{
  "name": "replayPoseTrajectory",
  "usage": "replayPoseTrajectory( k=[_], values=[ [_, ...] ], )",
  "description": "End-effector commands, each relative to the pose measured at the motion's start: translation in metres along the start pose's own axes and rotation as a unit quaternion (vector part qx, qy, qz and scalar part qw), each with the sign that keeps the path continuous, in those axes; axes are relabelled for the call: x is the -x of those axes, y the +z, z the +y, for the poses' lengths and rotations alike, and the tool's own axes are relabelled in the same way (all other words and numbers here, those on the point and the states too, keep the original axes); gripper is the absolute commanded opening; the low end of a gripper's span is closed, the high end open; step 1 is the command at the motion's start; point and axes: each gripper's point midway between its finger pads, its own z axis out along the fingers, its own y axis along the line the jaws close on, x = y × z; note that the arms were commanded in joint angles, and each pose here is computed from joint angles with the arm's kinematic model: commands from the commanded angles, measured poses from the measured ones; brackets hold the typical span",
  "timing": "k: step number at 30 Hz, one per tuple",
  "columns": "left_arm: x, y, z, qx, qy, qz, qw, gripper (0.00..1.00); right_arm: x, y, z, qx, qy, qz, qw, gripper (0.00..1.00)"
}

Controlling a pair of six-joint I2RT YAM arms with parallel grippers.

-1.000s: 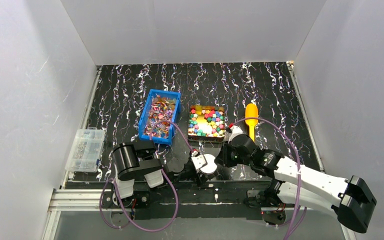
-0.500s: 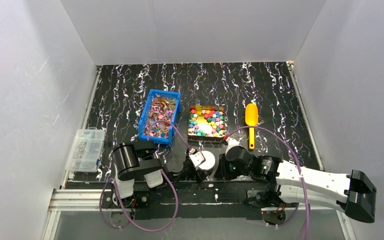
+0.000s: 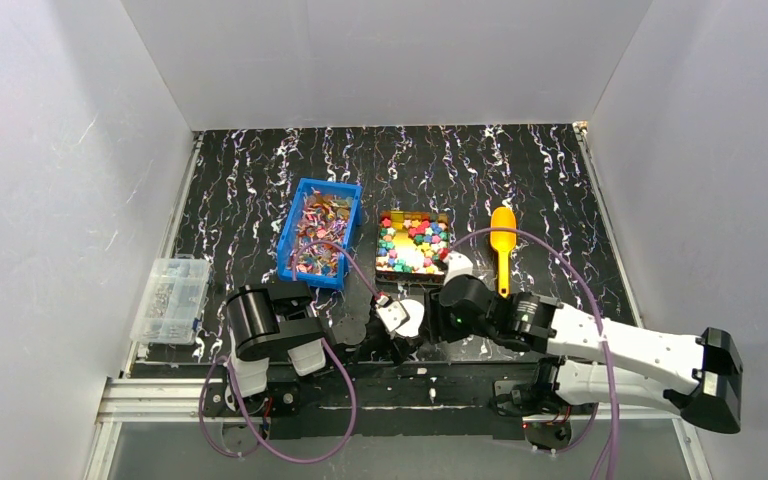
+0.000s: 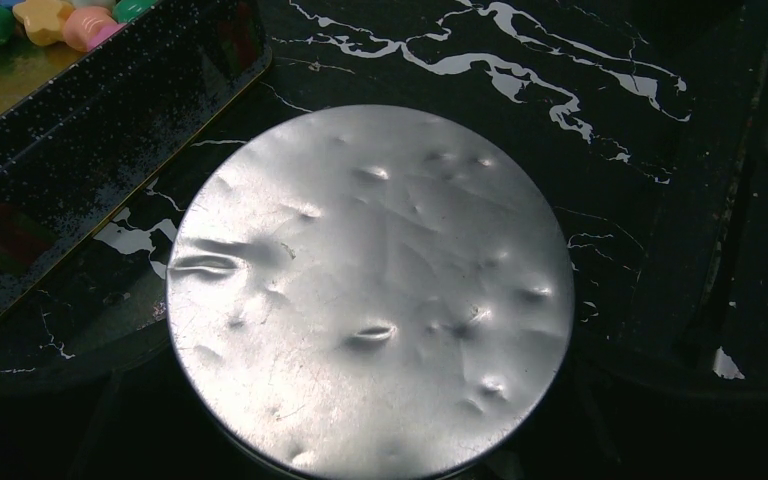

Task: Pack the candies
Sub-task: Screw the bottle lid onto the packing bottle.

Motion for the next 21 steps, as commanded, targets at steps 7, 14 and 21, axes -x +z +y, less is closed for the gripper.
replayPoseTrajectory(
  k=[7, 14, 21],
  values=[
    [-0.066, -0.024, 0.016, 0.027, 0.009, 0.117, 0.993, 0.29, 0.064, 0.021, 0.016, -0.02, -0.104, -0.035, 0.994, 0.55],
    [-0.066, -0.026, 0.016, 0.026, 0.008, 0.117, 0.993, 0.29, 0.087, 0.037, 0.008, 0.004, -0.118, -0.028, 0.993, 0.47],
    [-0.066, -0.024, 0.011, 0.015, 0.006, 0.118, 0.993, 0.29, 0.085, 0.05, 0.005, 0.037, -0.132, -0.007, 0.991, 0.39]
  ],
)
